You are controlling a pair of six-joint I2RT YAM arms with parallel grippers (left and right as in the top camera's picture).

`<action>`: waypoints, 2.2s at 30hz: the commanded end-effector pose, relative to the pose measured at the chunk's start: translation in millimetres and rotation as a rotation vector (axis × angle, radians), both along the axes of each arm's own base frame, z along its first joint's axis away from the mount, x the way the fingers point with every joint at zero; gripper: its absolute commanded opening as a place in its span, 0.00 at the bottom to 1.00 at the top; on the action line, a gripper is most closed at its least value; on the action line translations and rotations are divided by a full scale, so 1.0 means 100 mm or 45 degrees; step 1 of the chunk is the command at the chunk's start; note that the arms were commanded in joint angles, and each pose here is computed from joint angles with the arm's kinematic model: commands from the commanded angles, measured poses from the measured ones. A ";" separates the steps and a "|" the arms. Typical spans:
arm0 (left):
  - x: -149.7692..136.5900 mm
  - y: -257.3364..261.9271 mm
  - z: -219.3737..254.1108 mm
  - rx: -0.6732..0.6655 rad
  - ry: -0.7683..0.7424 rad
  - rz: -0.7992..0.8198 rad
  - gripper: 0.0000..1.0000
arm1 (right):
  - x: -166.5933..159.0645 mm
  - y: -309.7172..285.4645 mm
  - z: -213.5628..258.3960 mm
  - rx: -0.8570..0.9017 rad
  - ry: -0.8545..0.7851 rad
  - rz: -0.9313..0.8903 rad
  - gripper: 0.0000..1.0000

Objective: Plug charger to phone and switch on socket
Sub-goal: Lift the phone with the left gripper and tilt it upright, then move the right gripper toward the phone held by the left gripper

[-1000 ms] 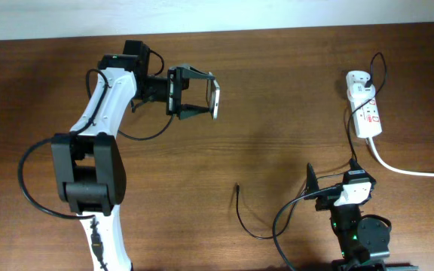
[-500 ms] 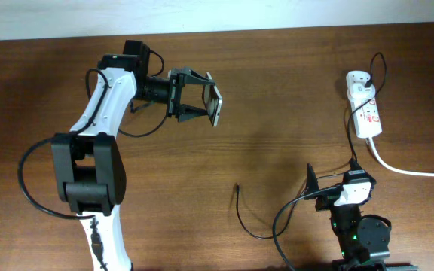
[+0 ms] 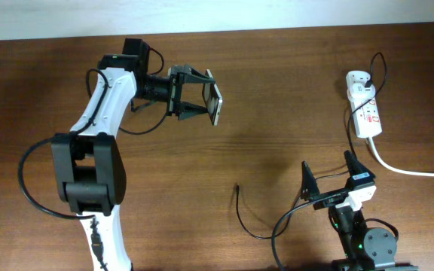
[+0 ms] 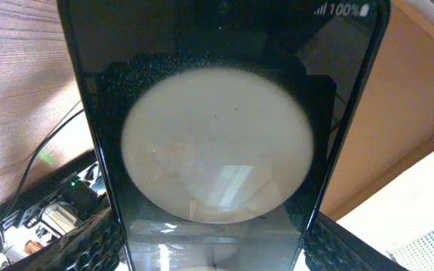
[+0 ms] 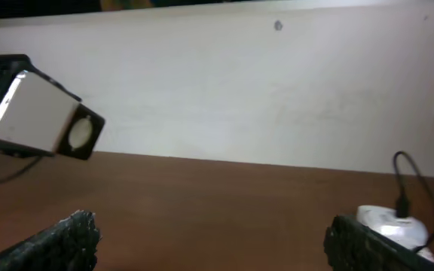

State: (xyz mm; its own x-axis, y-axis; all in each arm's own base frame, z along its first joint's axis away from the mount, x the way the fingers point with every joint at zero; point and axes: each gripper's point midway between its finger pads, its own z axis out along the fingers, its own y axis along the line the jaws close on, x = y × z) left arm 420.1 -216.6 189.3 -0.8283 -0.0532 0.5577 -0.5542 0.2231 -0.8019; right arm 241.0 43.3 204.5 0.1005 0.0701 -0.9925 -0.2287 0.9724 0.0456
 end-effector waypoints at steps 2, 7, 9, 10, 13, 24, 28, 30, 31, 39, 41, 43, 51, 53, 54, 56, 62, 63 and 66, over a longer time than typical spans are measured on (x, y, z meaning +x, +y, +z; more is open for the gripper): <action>0.05 -0.01 0.11 -0.053 -0.060 -0.008 0.00 | -0.07 0.08 0.15 0.054 0.041 0.064 0.99; 0.06 -0.01 0.11 -0.054 -0.073 -0.009 0.00 | -0.13 0.17 0.60 0.045 0.084 0.137 0.99; 0.06 -0.01 0.11 -0.054 -0.073 -0.009 0.00 | -0.09 0.21 0.79 0.041 0.152 0.163 0.99; 0.06 -0.01 0.11 -0.054 -0.073 -0.009 0.00 | -0.05 0.24 0.85 0.040 0.207 0.179 0.99; 0.07 0.00 0.07 -0.023 -0.077 -0.005 0.00 | 0.08 0.38 0.98 0.041 0.364 0.277 0.99; 0.08 0.01 0.01 0.028 -0.054 0.009 0.00 | 0.86 0.74 0.50 0.282 1.001 0.464 0.99; 0.08 0.02 -0.01 0.041 -0.055 0.011 0.00 | 1.07 0.75 0.03 0.303 1.172 0.442 0.99; 0.09 0.03 -0.06 0.081 -0.059 0.018 0.00 | 1.10 0.80 -0.19 0.392 1.296 0.449 0.99; 0.09 0.03 -0.07 0.089 -0.057 0.020 0.00 | 1.08 0.89 -0.24 0.441 1.337 0.515 0.99; 0.15 0.12 -0.34 0.316 0.101 0.113 0.00 | 1.22 1.14 -0.02 0.432 1.176 0.727 0.99; 0.14 0.10 -0.39 0.361 0.161 0.136 0.00 | 1.22 1.31 0.07 0.385 1.110 0.794 0.99; 0.11 0.04 -0.43 0.393 0.204 0.140 0.00 | 1.19 1.50 0.14 0.350 1.067 0.847 0.99; 0.00 -0.18 -0.50 0.468 0.271 0.123 0.00 | 1.21 1.69 -0.01 0.449 1.186 0.615 0.99; -0.02 -0.22 -0.50 0.469 0.269 0.113 0.00 | 1.20 1.71 -0.04 0.492 1.220 0.567 0.96; -0.02 -0.23 -0.50 0.470 0.268 0.109 0.00 | 1.19 1.72 -0.06 0.494 1.230 0.556 0.95; -0.05 -0.27 -0.50 0.472 0.277 0.101 0.00 | 1.18 1.72 -0.15 0.504 1.271 0.479 0.95; -0.14 -0.47 -0.50 0.474 0.269 0.055 0.00 | 1.17 1.66 -0.28 0.574 1.327 0.292 0.89; -0.16 -0.50 -0.50 0.477 0.286 0.053 0.00 | 1.18 1.63 -0.30 0.601 1.342 0.252 0.89; -0.20 -0.62 -0.49 0.477 0.293 0.038 0.00 | 1.18 1.63 -0.30 0.632 1.354 0.238 0.88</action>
